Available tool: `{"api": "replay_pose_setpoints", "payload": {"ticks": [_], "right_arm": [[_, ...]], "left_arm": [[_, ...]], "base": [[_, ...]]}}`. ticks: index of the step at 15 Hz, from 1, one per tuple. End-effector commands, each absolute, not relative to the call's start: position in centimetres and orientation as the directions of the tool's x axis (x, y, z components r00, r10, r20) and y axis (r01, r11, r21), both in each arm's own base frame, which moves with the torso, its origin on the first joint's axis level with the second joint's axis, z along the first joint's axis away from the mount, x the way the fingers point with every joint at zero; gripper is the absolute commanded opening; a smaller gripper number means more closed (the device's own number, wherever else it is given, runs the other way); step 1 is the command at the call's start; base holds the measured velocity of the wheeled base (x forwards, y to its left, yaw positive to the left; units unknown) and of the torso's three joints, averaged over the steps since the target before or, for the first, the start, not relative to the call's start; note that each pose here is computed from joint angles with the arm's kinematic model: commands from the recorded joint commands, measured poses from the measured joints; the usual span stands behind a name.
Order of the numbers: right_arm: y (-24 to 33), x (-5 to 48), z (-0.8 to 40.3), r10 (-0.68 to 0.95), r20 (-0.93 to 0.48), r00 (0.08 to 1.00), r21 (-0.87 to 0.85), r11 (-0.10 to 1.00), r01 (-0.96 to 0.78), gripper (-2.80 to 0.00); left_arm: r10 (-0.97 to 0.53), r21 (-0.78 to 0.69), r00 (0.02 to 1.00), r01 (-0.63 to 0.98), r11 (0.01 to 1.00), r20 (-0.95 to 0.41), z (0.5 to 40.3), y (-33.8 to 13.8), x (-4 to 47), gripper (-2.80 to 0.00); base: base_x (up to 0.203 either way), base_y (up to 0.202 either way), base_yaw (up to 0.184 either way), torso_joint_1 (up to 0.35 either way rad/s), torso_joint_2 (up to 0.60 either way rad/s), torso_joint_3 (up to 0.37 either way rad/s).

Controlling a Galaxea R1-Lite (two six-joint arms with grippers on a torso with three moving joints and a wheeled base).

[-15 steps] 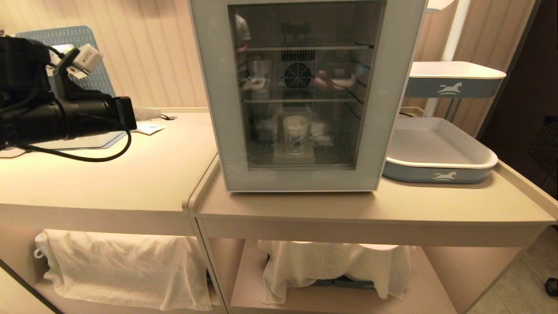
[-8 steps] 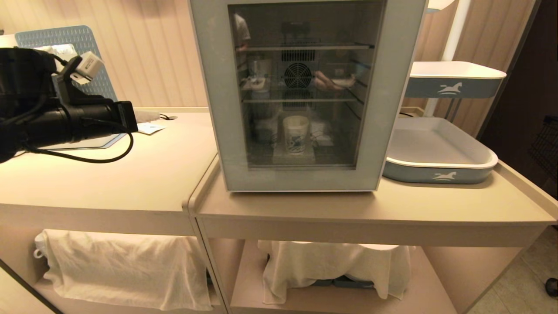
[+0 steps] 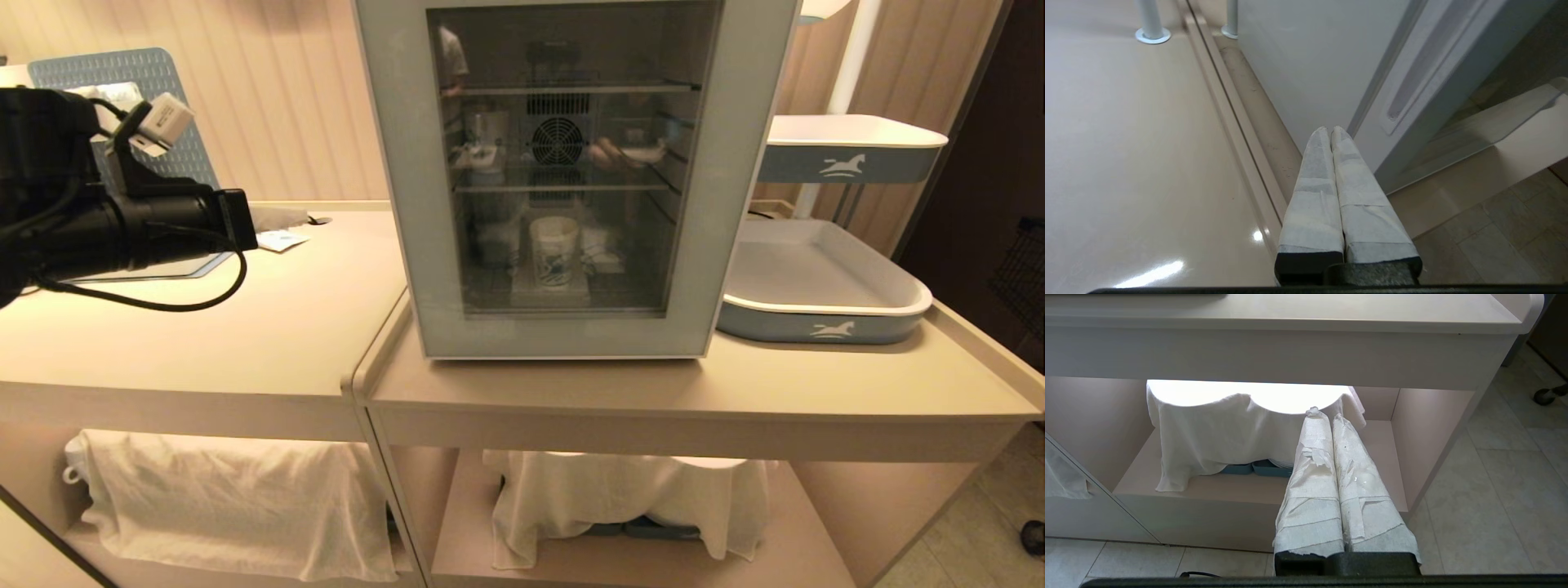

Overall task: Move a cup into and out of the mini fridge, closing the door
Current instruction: Open the freezer door

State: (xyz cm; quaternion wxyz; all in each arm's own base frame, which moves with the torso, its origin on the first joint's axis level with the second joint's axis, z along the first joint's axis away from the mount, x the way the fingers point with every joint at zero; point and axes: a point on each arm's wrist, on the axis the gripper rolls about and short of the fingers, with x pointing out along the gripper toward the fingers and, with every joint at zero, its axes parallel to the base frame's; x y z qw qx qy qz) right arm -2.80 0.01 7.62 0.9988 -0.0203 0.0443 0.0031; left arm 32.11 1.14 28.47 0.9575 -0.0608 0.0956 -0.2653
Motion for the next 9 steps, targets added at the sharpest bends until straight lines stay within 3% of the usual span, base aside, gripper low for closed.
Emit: {"api": "replay_pose_setpoints", "payload": {"ticks": [1,9], "right_arm": [[0.0,-2.8,7.6,0.005,-0.089,0.996,-0.041,0.999,-0.008,-2.8],[0.0,-2.8,7.6,0.006,-0.089,0.996,-0.041,0.999,-0.01,-2.8]], "left_arm": [[-0.556,-0.168,0.82,0.534,0.829,-0.137,28.4,1.1,32.2,-2.8],[-0.629,-0.275,0.767,0.581,0.766,-0.128,27.6,-0.6,33.8,-2.8]], "base": [[0.0,0.0,0.0,0.0,0.0,0.0],[0.0,0.0,0.0,0.0,0.0,0.0]]}}
